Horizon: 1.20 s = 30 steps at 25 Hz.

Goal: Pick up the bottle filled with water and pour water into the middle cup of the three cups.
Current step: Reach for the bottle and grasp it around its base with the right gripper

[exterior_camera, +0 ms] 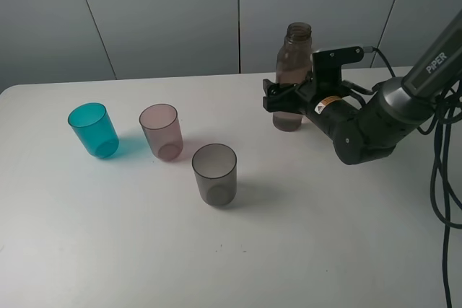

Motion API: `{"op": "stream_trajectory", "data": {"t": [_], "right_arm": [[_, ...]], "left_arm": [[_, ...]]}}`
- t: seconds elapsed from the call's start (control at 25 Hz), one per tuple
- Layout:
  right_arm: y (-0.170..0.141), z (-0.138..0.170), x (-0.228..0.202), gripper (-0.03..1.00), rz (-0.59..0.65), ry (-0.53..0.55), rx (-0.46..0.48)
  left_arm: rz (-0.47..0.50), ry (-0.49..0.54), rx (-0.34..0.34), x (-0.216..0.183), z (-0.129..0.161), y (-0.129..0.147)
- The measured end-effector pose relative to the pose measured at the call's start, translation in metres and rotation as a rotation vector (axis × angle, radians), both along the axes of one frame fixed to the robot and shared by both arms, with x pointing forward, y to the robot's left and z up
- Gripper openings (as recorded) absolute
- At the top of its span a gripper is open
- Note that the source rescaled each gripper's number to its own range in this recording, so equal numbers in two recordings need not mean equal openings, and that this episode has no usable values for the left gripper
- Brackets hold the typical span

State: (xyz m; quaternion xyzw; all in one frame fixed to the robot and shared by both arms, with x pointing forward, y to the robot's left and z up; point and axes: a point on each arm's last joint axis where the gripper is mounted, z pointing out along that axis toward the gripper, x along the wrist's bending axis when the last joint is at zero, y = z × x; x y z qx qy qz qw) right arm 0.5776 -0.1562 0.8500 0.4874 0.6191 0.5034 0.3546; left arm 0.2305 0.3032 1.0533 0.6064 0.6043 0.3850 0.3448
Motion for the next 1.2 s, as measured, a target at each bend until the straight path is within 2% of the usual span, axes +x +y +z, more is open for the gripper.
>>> {"op": "stream_trajectory", "data": {"t": [0.8,1.2], "right_arm": [[0.002,-0.013,0.005,1.00,0.004,0.025,0.017],[0.002,-0.010,0.006,1.00,0.004,0.001,0.024]], "left_arm": [[0.000,0.000,0.000,0.000,0.000,0.000],[0.000,0.000,0.000,0.000,0.000,0.000]]}}
